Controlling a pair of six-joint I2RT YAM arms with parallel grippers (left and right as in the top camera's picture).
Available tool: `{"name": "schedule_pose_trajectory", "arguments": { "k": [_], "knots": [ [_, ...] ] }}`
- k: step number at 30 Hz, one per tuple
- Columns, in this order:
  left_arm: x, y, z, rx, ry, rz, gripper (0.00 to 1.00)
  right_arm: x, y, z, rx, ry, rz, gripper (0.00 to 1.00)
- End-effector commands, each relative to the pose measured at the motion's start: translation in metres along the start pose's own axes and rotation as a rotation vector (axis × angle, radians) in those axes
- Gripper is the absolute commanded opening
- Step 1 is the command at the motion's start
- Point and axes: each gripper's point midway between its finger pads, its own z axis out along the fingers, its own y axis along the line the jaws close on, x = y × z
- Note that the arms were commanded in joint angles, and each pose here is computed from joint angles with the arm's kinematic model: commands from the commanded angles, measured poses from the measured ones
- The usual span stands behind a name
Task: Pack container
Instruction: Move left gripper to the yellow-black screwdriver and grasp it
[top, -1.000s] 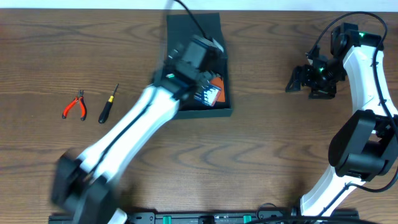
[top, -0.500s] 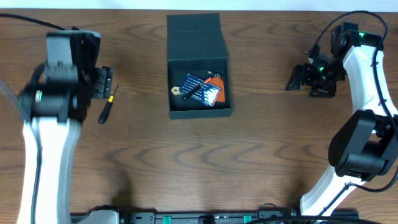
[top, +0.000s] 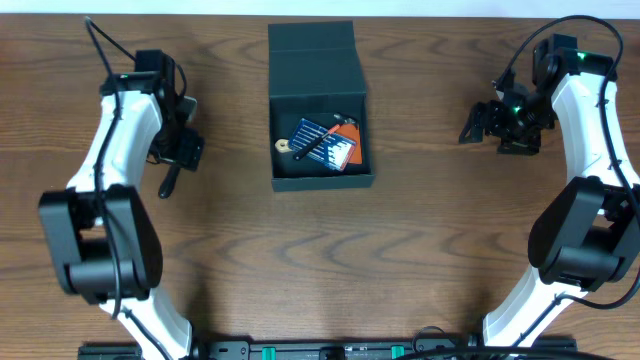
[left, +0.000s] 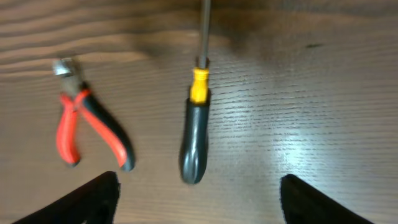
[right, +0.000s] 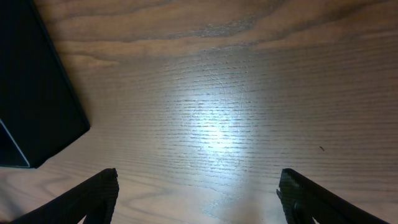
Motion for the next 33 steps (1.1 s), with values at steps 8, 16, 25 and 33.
{"name": "schedule_pose_trajectory", "arguments": {
  "k": [8,16,25,33],
  "knots": [
    [0.012,-0.010,0.041,0.061,0.119,0.211,0.58,0.002,0.006,0.003,-0.011,0.016,0.003,0.84],
    [0.021,0.004,0.056,0.079,0.152,0.167,0.56,0.003,0.005,0.003,-0.011,0.019,0.005,0.84],
    [0.020,0.001,0.058,0.176,0.113,0.113,0.53,0.003,0.005,0.003,-0.011,0.019,0.004,0.83],
    [0.017,0.002,0.059,0.172,0.102,0.112,0.50,0.003,0.005,0.003,-0.011,0.019,0.005,0.83]
  ]
}}
